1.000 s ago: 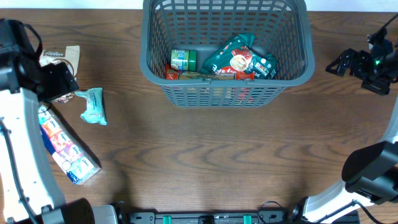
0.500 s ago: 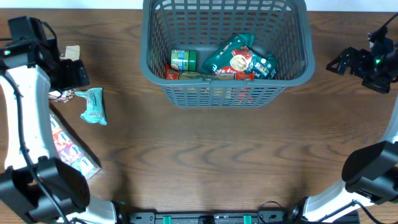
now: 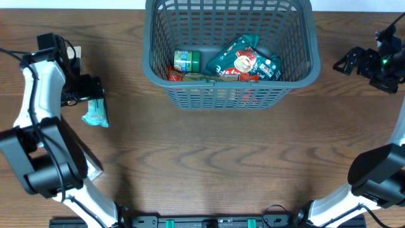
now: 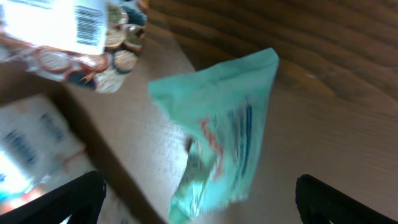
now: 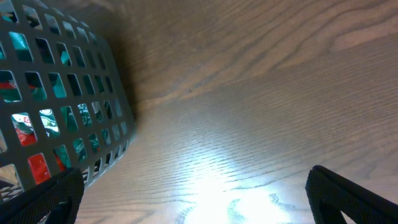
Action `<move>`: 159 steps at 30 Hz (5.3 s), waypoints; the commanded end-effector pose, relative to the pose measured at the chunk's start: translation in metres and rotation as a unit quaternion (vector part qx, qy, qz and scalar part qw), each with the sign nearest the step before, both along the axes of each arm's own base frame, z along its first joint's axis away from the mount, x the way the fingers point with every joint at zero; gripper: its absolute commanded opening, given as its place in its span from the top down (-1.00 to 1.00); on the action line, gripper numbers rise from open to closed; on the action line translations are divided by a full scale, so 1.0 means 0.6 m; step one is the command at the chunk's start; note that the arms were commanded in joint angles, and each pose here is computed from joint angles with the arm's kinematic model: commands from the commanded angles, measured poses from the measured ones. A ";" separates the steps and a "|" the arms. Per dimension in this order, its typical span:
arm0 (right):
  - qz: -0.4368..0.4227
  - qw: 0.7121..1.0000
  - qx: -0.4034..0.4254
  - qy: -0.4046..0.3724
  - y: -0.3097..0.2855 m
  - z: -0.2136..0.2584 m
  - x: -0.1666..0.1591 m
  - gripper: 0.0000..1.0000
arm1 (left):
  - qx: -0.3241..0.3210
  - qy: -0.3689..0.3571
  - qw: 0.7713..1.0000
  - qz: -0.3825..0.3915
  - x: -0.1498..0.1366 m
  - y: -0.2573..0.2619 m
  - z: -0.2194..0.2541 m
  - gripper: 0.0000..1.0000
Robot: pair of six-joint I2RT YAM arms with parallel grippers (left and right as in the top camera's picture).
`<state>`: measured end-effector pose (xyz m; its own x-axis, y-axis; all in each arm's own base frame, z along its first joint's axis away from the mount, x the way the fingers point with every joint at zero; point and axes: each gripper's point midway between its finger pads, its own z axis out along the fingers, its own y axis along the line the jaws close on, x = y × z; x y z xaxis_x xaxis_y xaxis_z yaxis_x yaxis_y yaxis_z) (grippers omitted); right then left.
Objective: Pack container
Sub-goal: 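Move the left gripper to the mint-green wipes pack and grasp it, then carry the wipes pack over the basket and release it inside, then move the left gripper to the brown PanTree pouch and grasp it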
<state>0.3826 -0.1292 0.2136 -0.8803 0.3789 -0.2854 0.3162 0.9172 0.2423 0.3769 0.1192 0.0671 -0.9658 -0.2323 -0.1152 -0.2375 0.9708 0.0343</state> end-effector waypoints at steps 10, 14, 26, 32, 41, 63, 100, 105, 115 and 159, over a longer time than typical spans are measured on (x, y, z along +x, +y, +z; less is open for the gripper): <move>0.006 1.000 -0.001 0.008 0.001 -0.010 -0.001 -0.99 | -0.021 0.051 0.998 -0.006 0.003 -0.001 -0.106 -0.97; 0.006 1.000 -0.001 0.008 0.001 -0.010 -0.001 -0.98 | -0.023 0.059 0.998 -0.006 0.000 -0.002 -0.118 -0.98; 0.003 1.000 -0.011 0.018 -0.004 -0.012 -0.007 -0.99 | -0.025 0.065 0.998 -0.006 -0.005 -0.004 -0.118 0.89; 0.004 1.000 -0.009 0.022 -0.002 -0.013 -0.010 -0.97 | -0.062 0.056 0.996 0.008 -0.007 -0.027 -0.078 0.89; 0.007 1.000 -0.010 0.022 -0.002 -0.013 -0.010 -0.99 | -0.050 -0.084 0.995 0.018 0.015 -0.049 0.184 0.89; 0.014 0.999 -0.005 0.029 0.004 -0.015 -0.016 -0.99 | 0.052 -0.430 0.766 -0.474 0.090 -0.546 0.541 0.89; 0.018 0.999 0.003 0.048 0.011 -0.018 -0.032 -0.99 | 0.123 -0.303 0.764 -0.557 0.134 -0.605 0.365 -0.50; 0.018 0.999 0.003 0.048 0.011 -0.018 -0.032 -0.99 | 0.165 -0.388 0.756 -0.502 0.124 -0.552 0.497 -0.99; 0.018 0.999 0.003 0.049 0.011 -0.018 -0.033 -0.99 | 0.167 -0.381 0.860 -0.295 0.115 -0.303 0.547 -0.97; 0.014 0.998 0.007 0.055 0.013 -0.019 -0.037 -0.99 | 0.021 -0.083 0.996 -0.007 0.199 0.204 -0.100 -0.97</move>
<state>0.3603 -0.1236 0.2066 -0.9108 0.3642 -0.1945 0.3219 0.9214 0.2179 0.4939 0.2484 0.0225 -0.9289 -0.2209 -0.2971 -0.2535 0.9644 0.0756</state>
